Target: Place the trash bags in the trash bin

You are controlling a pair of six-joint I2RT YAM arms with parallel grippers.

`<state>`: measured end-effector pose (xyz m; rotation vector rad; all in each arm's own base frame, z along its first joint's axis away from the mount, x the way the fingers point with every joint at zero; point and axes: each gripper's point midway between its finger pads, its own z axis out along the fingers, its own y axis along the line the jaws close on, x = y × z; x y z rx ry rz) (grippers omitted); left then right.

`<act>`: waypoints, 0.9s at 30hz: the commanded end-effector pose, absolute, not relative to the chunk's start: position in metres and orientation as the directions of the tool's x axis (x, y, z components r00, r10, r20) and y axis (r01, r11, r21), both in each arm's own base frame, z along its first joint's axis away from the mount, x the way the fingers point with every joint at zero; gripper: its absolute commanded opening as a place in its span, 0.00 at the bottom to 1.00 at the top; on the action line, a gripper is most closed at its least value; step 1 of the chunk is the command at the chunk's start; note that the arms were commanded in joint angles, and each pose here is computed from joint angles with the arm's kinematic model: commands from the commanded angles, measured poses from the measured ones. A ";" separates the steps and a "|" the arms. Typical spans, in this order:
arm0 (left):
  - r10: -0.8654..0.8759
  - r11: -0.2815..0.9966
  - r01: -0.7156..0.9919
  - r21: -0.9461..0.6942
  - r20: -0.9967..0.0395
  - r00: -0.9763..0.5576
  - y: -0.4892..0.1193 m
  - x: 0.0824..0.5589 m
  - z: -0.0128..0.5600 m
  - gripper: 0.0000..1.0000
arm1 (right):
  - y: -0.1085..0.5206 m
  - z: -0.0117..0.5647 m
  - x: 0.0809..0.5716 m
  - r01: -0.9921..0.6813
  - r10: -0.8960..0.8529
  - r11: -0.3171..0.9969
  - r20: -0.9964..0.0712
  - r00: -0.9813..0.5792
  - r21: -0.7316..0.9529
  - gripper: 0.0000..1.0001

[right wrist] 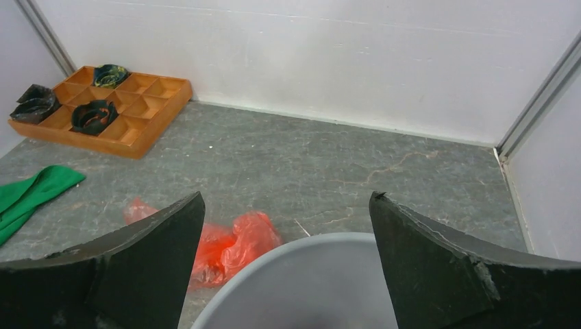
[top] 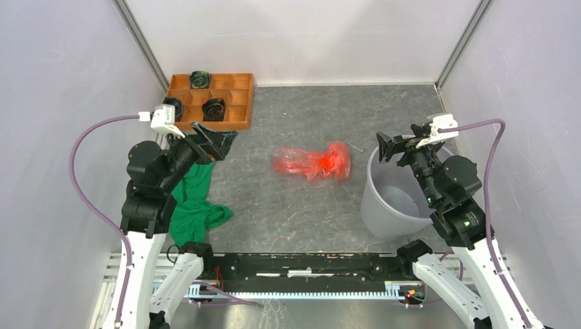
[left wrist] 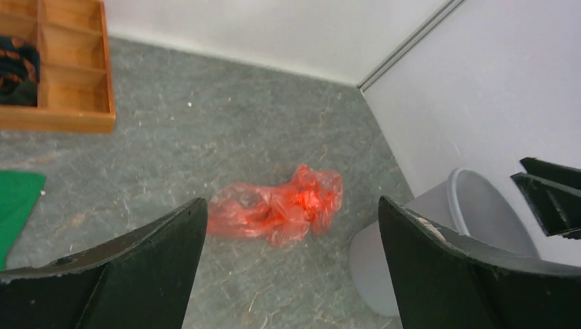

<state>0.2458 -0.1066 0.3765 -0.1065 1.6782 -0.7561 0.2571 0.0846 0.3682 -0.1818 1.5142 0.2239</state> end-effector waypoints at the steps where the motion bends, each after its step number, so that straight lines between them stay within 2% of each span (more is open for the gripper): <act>1: -0.472 0.736 0.350 -0.580 -0.810 -0.349 -0.118 0.251 0.357 1.00 | 0.081 0.382 0.261 -0.244 0.082 0.968 -0.992 0.096 0.056 0.98; 11: -0.414 0.697 0.317 -0.643 -0.722 -0.555 -0.145 0.265 0.287 1.00 | 0.076 0.378 0.268 -0.211 0.131 0.971 -0.989 0.069 0.114 0.98; 17: -0.305 0.752 0.285 -0.594 -0.697 -0.649 -0.192 0.276 0.238 1.00 | 0.079 0.376 0.265 -0.234 0.099 0.969 -0.993 0.060 0.082 0.98; 21: -0.274 0.761 0.269 -0.591 -0.668 -0.692 -0.214 0.293 0.211 1.00 | 0.071 0.368 0.267 -0.189 0.093 0.978 -0.995 0.041 0.084 0.98; 27: -0.260 0.795 0.234 -0.560 -0.662 -0.703 -0.228 0.333 0.177 1.00 | 0.067 0.361 0.263 -0.179 0.147 0.975 -0.984 0.096 0.128 0.98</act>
